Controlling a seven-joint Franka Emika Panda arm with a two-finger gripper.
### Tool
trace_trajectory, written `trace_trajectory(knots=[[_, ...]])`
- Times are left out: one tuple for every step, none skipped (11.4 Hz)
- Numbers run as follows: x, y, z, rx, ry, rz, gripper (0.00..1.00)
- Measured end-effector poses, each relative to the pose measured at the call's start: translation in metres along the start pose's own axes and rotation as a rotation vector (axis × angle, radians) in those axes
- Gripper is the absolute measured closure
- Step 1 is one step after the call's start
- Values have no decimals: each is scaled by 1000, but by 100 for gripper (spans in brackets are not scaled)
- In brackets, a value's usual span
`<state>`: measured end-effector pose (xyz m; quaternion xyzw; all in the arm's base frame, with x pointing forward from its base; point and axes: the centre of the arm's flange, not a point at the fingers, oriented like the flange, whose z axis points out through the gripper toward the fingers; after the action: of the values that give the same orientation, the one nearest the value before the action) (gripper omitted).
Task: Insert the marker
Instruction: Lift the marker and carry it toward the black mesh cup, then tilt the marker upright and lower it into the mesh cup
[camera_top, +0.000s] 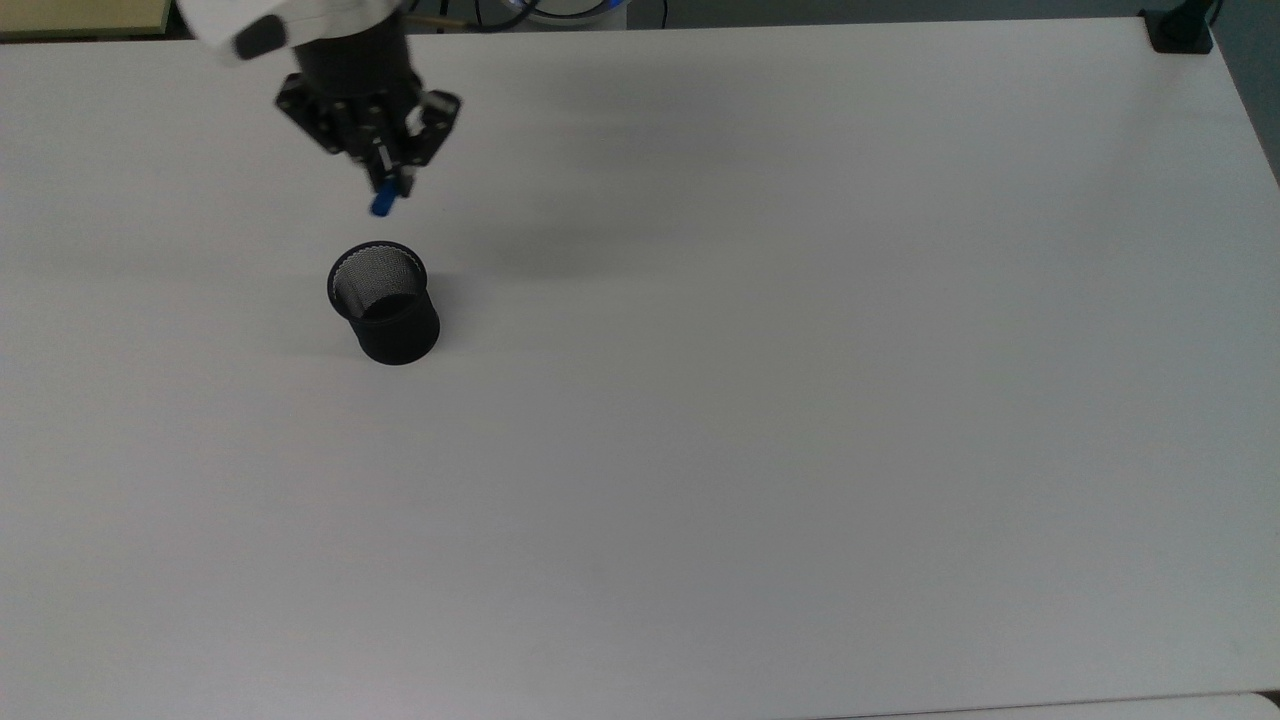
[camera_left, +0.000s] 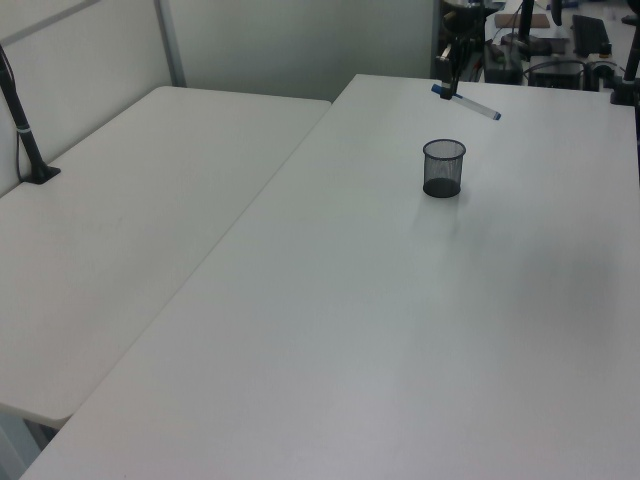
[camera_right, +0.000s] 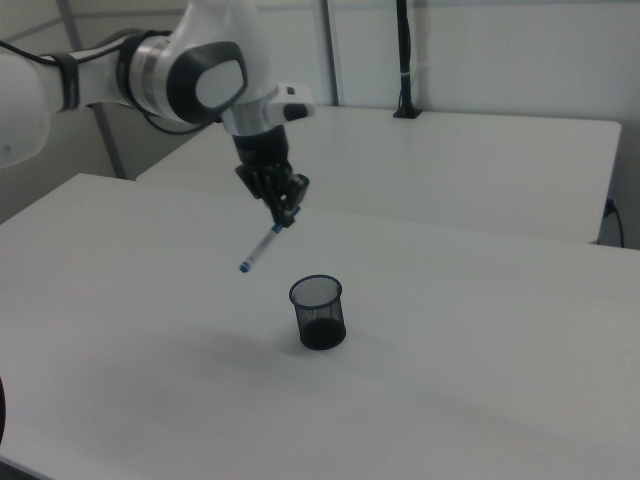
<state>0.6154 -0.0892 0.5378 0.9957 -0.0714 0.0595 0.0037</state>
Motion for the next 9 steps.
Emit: trace_trajectory(knots=[[8, 19, 3, -9, 52, 24, 82], [16, 33, 3, -18, 108, 44, 82], [20, 42, 1, -25, 152, 56, 82], [24, 46, -2, -30, 189, 62, 82], [27, 47, -4, -33, 229, 62, 82], [31, 47, -4, -36, 270, 61, 82], [34, 47, -1, -40, 306, 61, 82], [36, 47, 5, -42, 326, 61, 82], [37, 47, 13, -44, 338, 60, 82]])
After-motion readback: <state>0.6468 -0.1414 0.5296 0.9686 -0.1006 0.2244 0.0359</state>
